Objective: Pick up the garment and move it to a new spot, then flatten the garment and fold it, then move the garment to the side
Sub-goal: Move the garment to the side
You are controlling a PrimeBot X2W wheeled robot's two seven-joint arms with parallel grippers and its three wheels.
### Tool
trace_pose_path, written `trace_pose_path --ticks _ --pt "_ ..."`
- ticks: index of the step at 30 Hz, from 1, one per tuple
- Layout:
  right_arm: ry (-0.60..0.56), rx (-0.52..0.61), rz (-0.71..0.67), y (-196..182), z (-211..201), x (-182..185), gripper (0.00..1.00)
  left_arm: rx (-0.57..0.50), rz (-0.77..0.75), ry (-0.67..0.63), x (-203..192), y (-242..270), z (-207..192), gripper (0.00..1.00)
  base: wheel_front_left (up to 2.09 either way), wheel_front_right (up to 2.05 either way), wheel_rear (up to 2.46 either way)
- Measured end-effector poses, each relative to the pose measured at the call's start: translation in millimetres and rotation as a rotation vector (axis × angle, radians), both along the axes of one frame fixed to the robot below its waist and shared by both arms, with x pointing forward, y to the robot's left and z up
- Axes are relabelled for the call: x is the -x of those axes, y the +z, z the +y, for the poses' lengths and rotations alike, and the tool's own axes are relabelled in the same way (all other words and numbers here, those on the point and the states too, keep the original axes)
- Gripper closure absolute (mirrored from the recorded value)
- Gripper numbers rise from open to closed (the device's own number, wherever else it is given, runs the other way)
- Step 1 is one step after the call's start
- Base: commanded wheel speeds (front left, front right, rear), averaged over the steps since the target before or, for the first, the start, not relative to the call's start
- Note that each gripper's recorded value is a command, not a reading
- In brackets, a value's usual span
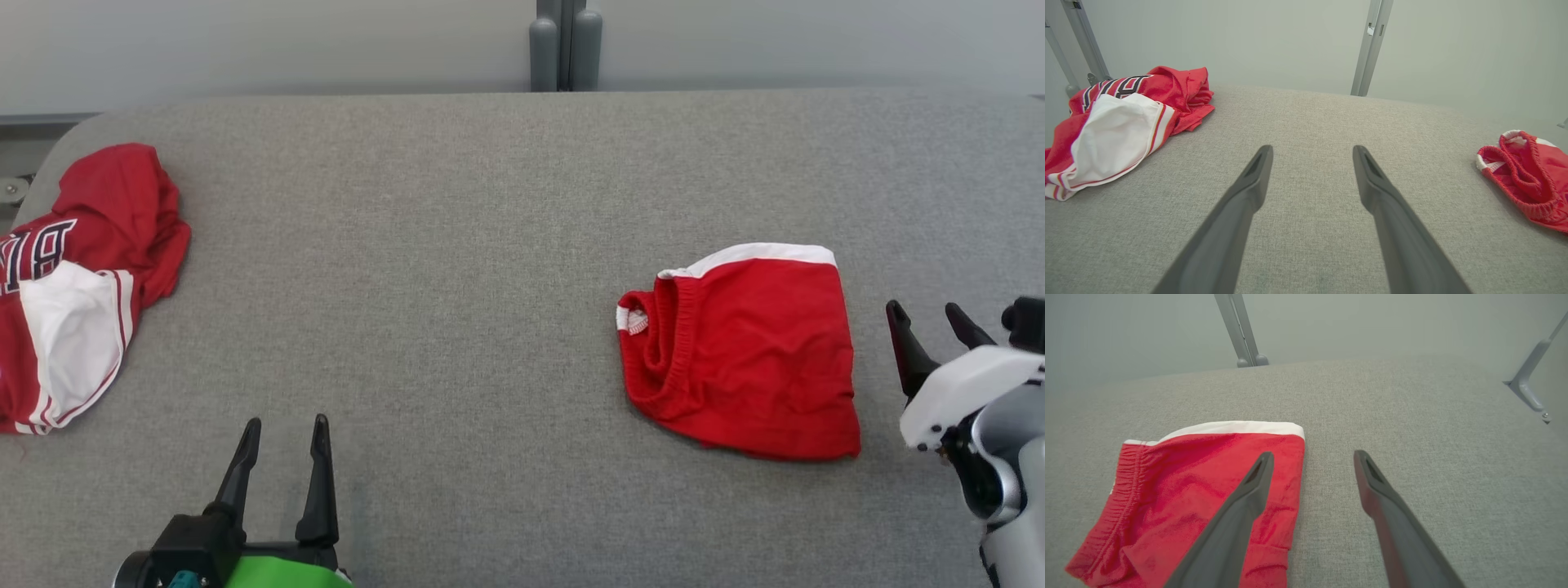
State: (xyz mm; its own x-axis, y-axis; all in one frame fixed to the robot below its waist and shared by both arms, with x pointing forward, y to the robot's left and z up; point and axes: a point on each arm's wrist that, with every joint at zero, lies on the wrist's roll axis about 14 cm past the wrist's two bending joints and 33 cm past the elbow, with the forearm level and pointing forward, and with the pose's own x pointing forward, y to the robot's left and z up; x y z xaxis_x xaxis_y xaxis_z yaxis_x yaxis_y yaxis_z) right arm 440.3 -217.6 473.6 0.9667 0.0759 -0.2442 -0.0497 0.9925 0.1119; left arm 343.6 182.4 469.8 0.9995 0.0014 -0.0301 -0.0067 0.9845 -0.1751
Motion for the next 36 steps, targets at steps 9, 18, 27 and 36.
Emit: trace_pose_path --ticks 9,18,27,36 --pt "0.096 -0.116 0.420 -64 31 -14 0.00 -0.019 0.028 0.021 -6 -8 5 0.00 0.00 0.00 0.00" --pt "0.137 -0.150 0.537 -88 47 -10 0.00 -0.033 0.034 0.044 -4 -9 10 0.00 0.00 0.00 0.00" --pt "0.138 -0.191 0.482 -78 46 -22 1.00 -0.035 0.025 -0.007 -22 -9 -5 0.00 0.00 0.00 0.00" --pt "0.036 -0.140 0.379 -56 -2 -31 1.00 -0.058 -0.030 -0.180 -63 -2 -52 0.00 0.00 0.00 0.00"
